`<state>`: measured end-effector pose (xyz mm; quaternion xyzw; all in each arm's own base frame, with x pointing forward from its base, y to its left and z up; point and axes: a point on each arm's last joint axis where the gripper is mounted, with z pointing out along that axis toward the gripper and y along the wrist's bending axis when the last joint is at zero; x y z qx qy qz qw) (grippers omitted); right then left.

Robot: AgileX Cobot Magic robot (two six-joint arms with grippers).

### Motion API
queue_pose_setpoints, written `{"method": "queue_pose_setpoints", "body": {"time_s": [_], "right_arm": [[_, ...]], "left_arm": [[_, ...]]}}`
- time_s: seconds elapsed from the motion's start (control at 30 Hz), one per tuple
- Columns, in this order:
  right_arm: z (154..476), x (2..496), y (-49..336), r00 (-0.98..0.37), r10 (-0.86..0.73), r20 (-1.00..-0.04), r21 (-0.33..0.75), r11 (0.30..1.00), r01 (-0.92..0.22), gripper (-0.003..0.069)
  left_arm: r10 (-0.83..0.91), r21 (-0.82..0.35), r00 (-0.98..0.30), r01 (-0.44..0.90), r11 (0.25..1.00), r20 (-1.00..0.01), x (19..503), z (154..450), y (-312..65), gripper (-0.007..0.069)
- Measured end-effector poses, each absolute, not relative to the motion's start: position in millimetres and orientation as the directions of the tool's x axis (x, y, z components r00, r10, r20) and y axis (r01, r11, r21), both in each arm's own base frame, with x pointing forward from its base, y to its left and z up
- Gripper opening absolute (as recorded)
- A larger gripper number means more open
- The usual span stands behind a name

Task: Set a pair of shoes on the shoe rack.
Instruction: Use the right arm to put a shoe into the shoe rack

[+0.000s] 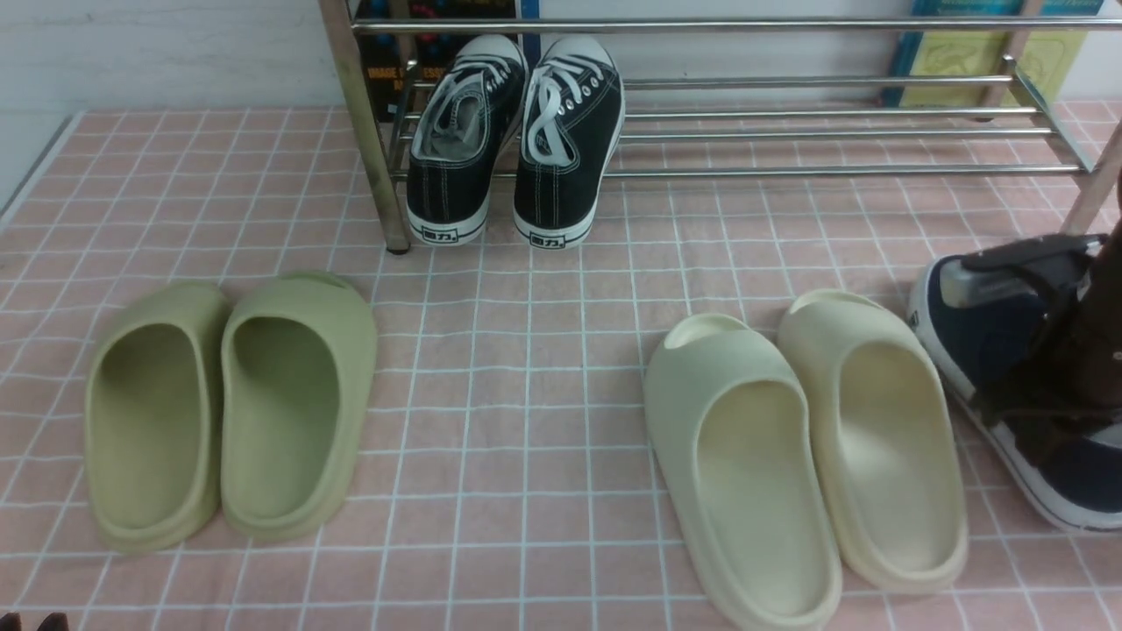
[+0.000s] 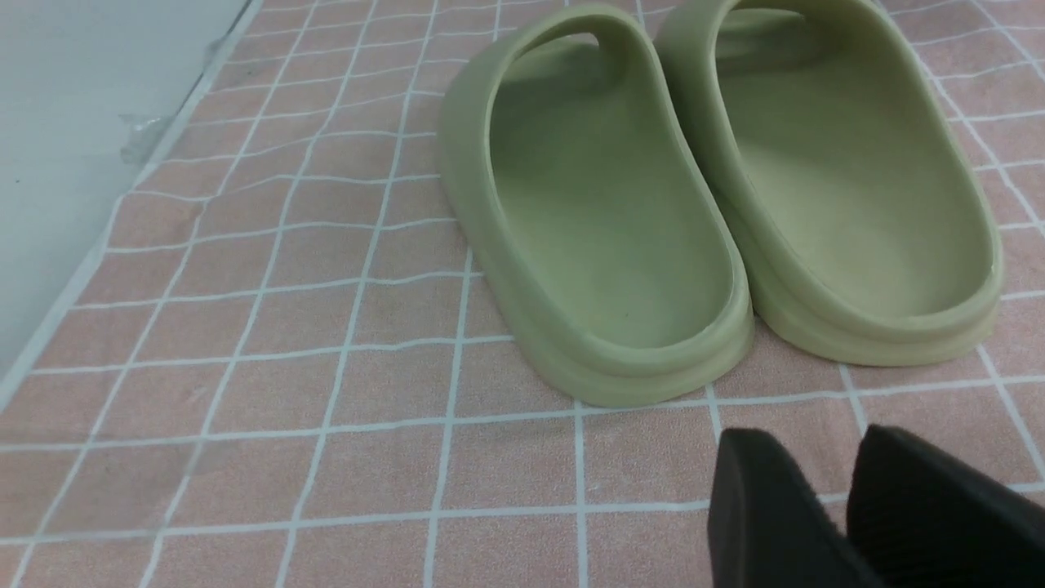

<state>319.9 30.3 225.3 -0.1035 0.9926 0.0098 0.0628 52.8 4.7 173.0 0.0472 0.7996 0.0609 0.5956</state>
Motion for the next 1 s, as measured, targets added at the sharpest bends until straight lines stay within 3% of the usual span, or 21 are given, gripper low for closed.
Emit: {"method": "queue_pose_setpoints", "body": {"time_s": [0.1, 0.2, 0.37, 0.73, 1.0], "right_arm": [[250.3, 320.9, 35.2, -0.963, -0.221, -0.153, 0.002, 0.975, -0.224, 0.0020], [282.7, 330.8, 45.4, -0.938, -0.251, -0.238, -0.010, 0.967, -0.256, 0.0020], [305.6, 360.1, 55.4, -0.908, -0.271, -0.319, -0.022, 0.960, -0.279, 0.0020], [284.0, 449.4, 68.4, -0.907, -0.274, -0.320, -0.027, 0.959, -0.281, 0.0020], [282.3, 507.2, 77.0, -0.837, -0.266, -0.478, -0.051, 0.960, -0.276, 0.0020]], "left_arm": [[0.148, 0.154, -0.286, 0.003, 0.988, -0.947, 52.8, 173.0, 4.7, 0.0197], [0.151, 0.156, -0.286, 0.003, 0.988, -0.946, 52.8, 173.0, 4.8, 0.0197], [0.151, 0.157, -0.287, 0.003, 0.988, -0.946, 52.8, 172.9, 4.9, 0.0197], [0.151, 0.157, -0.287, 0.003, 0.988, -0.946, 52.8, 172.9, 4.9, 0.0197], [0.151, 0.157, -0.287, 0.003, 0.988, -0.946, 52.8, 172.9, 4.9, 0.0197]]}}
